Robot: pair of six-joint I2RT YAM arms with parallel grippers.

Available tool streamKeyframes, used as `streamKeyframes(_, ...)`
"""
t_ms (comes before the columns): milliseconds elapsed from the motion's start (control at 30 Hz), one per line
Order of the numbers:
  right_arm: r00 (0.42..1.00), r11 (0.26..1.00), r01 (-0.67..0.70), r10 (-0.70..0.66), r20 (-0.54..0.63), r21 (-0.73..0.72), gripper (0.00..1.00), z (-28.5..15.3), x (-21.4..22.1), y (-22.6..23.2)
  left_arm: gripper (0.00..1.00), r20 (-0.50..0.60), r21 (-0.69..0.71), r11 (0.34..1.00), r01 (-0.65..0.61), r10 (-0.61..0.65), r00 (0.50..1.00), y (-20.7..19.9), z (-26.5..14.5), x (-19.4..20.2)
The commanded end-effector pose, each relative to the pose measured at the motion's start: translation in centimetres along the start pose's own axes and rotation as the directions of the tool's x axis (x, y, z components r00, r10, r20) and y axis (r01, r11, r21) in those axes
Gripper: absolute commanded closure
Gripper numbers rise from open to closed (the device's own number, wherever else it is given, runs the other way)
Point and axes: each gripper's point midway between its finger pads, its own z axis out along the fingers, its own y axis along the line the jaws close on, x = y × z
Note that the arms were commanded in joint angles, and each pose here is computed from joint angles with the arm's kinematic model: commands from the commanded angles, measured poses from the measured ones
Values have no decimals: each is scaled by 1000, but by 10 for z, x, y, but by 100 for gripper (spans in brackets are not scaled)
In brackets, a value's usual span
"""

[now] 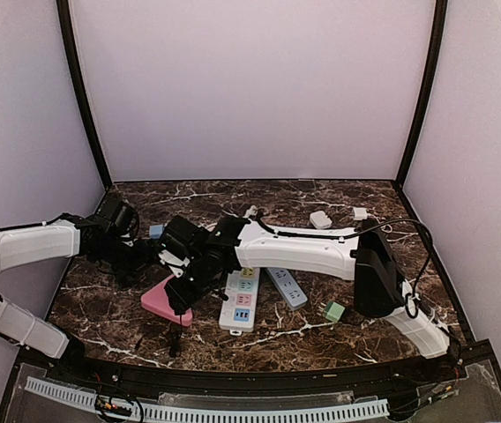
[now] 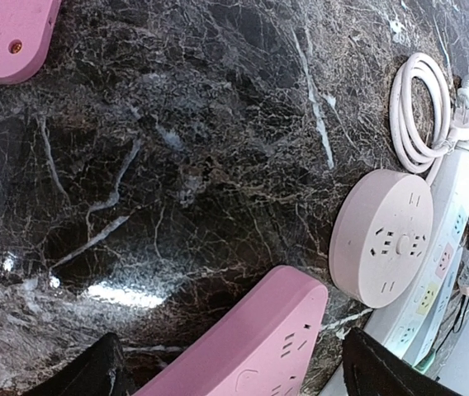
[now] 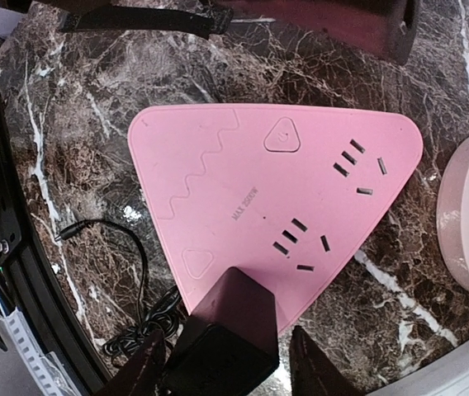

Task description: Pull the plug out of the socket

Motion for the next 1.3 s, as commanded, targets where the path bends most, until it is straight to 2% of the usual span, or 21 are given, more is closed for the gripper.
streamKeyframes(0,1000,999,19,-19,-24,28,55,8,7,0,9,-8,46,999,-4,4,1000,-13,-4,-2)
streamKeyframes(167,999,994,40,-41,7,100,68,2,-1,-14,11,-42,116,993,9,-4,999,-27,-8,2)
streamKeyframes(233,998,991,51,-54,26,127,71,-3,-5,-20,16,-52,141,990,15,-8,999,-32,-10,3)
streamKeyframes(500,997,986,40,-50,56,159,76,-12,-10,-46,48,-79,186,981,45,-31,996,-37,-16,8)
streamKeyframes(700,998,980,-31,18,67,197,79,-14,-9,-64,81,-122,223,972,69,-42,992,-39,-15,18)
streamKeyframes(833,996,981,-51,36,82,186,79,-17,-13,-67,94,-166,260,961,93,-50,985,-44,-4,27)
streamKeyframes(933,996,984,-50,36,88,171,77,-17,-15,-66,100,-185,263,961,91,-43,982,-47,4,32)
streamKeyframes(1000,995,986,-56,41,93,159,76,-17,-17,-66,100,-193,259,961,92,-42,980,-47,9,33)
streamKeyframes(1267,993,995,-52,43,113,80,61,-16,-25,-58,100,-234,237,965,114,-57,970,-37,28,43)
